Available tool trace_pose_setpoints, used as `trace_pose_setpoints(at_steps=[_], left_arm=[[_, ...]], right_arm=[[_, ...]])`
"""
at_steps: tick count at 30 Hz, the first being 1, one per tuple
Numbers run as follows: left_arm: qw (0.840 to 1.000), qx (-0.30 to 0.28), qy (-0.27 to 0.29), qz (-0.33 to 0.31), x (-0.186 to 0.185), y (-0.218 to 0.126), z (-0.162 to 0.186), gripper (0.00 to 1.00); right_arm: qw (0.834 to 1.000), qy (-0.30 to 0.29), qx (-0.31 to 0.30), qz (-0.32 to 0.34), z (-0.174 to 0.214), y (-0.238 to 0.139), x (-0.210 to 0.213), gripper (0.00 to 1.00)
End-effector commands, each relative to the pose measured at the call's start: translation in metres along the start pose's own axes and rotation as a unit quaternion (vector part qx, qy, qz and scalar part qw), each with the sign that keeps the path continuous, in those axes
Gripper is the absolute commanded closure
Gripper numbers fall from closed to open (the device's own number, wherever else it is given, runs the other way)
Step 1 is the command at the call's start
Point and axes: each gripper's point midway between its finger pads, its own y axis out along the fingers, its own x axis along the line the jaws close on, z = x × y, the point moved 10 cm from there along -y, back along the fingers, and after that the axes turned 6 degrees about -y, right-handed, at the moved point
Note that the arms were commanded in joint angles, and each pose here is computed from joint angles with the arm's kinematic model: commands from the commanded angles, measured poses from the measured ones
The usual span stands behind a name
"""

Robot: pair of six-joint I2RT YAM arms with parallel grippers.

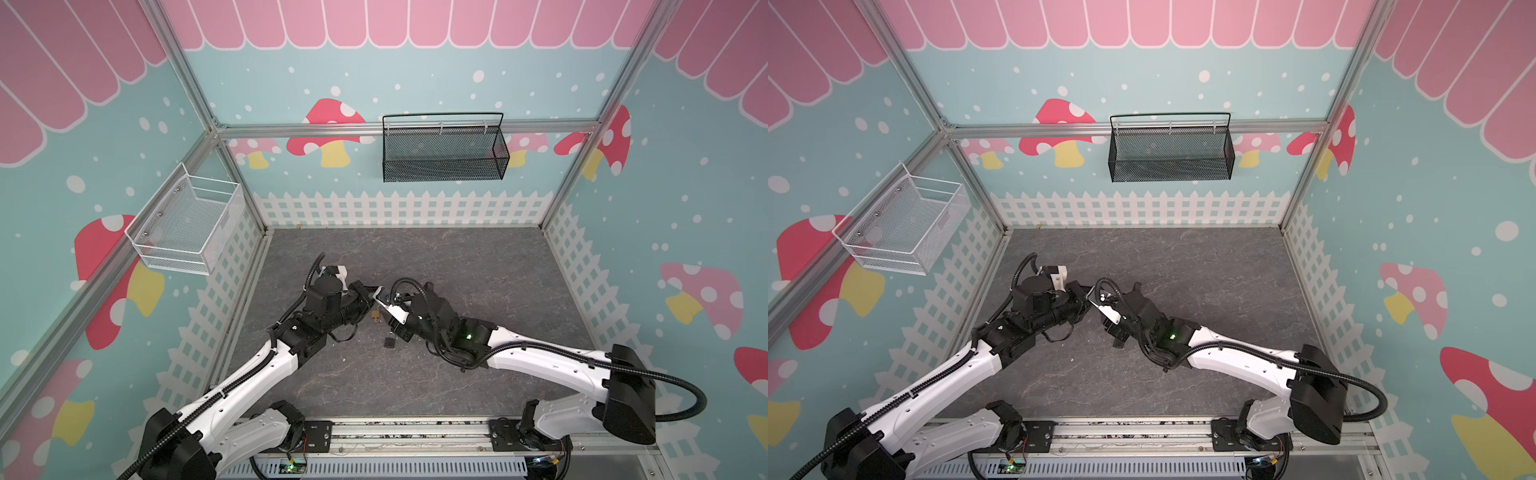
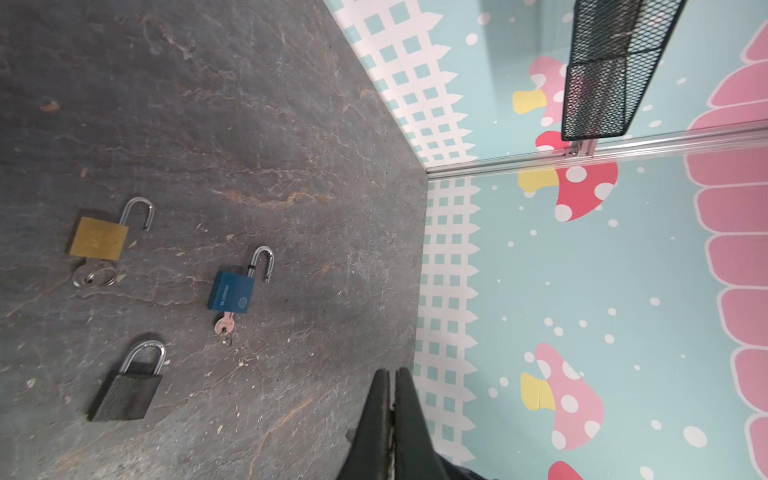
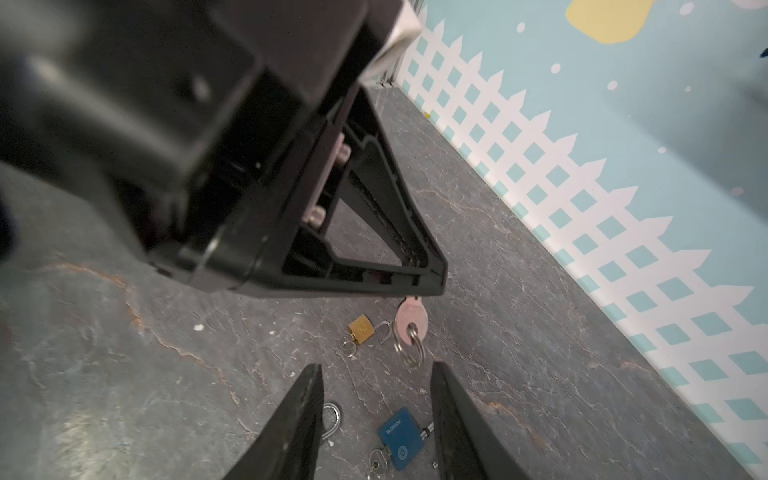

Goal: Unlock with the key

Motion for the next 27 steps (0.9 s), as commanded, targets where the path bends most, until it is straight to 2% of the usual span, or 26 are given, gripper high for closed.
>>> trace_pose_setpoints(at_steps=[1,3,6,10,14,17,22,25,27], left_arm=[[0.998,-0.020,0.043,0.043,-0.011,-0.005,-0.005,1.00],[0.995,-0.024,0.068,0.066,-0.014,-0.005,-0.005,1.00],[0.988,-0.027,0.102,0.111,-0.021,-0.007,-0.004,1.00],[0.975,-0.030,0.162,0.151,-0.030,-0.009,-0.003,1.00],[0.955,-0.036,0.212,0.202,-0.038,-0.011,-0.001,1.00],[0.944,-0.040,0.228,0.234,-0.043,-0.011,0.000,1.00],[0.930,-0.042,0.252,0.265,-0.049,-0.009,0.005,1.00],[0.928,-0.042,0.257,0.267,-0.051,-0.007,0.006,1.00],[0.927,-0.037,0.261,0.266,-0.052,-0.004,0.007,1.00]], right_arm=[[0.997,0.051,-0.029,-0.055,-0.007,-0.021,-0.013,0.51],[0.990,0.096,-0.044,-0.097,-0.006,-0.029,-0.026,0.50],[0.970,0.168,-0.067,-0.162,-0.003,-0.038,-0.046,0.49],[0.938,0.243,-0.076,-0.237,0.001,-0.037,-0.064,0.49],[0.902,0.315,-0.109,-0.273,0.009,-0.041,-0.086,0.49],[0.881,0.337,-0.129,-0.305,0.009,-0.042,-0.092,0.49],[0.870,0.354,-0.147,-0.312,0.008,-0.033,-0.102,0.54],[0.856,0.363,-0.161,-0.332,0.007,-0.026,-0.103,0.54],[0.854,0.365,-0.164,-0.332,0.006,-0.023,-0.104,0.54]])
